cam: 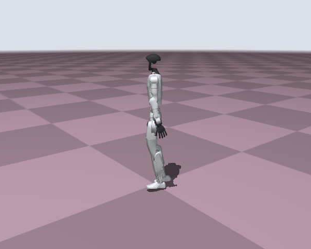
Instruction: Upper body actions
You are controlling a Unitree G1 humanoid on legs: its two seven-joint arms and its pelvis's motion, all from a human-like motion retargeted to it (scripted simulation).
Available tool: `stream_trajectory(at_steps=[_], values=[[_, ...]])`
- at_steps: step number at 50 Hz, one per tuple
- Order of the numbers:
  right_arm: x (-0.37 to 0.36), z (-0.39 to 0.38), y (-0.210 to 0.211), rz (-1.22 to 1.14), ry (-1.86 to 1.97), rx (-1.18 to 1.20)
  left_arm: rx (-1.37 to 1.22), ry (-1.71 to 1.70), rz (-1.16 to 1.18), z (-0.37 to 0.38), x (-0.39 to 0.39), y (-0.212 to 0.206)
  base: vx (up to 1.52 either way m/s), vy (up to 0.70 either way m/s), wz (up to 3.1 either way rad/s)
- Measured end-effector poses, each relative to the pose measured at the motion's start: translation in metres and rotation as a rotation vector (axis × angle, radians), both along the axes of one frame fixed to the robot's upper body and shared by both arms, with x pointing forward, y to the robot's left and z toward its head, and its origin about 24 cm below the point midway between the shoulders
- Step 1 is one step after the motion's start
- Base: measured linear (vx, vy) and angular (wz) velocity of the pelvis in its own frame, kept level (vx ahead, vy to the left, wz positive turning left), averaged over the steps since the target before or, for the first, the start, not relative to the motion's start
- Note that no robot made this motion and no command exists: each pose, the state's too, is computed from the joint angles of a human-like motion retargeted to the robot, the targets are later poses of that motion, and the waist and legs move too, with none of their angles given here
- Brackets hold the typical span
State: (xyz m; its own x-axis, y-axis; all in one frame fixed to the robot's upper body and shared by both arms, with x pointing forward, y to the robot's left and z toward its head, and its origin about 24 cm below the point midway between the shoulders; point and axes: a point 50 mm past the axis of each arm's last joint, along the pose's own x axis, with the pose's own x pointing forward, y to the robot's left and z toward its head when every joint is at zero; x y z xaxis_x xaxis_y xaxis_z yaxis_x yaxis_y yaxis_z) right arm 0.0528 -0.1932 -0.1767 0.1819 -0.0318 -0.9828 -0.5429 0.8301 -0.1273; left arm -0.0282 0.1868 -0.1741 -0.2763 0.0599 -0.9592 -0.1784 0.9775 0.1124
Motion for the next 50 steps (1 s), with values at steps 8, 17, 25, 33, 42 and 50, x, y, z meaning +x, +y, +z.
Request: stream_trajectory(at_steps=[8,17,25,33,42,50], values=[[-0.067,0.008,-0.055,0.023,0.147,-0.341,-0.008,-0.474,-0.018,0.012,0.16,-0.036,-0.22,0.14,-0.34],[-0.157,0.03,-0.074,-0.239,0.458,-0.428,0.116,-0.96,-0.069,0.079,0.293,-0.043,-0.1,0.02,0.33],[-0.152,0.029,-0.074,-0.125,0.471,-0.406,0.097,-0.896,-0.135,0.066,0.276,-0.036,0.03,-0.02,-0.13],[-0.083,0.007,-0.048,0.012,0.264,-0.256,-0.025,-0.561,-0.125,0.016,0.176,-0.038,0.15,-0.06,-0.29],[-0.014,0.001,-0.016,0.082,0.054,-0.075,-0.109,-0.221,-0.212,0.0,0.089,-0.021,0.12,-0.08,-0.14],[-0.045,0.0,-0.024,0.156,0.135,-0.189,-0.111,-0.284,-0.113,-0.002,0.091,-0.026,0.04,-0.12,0.21]])
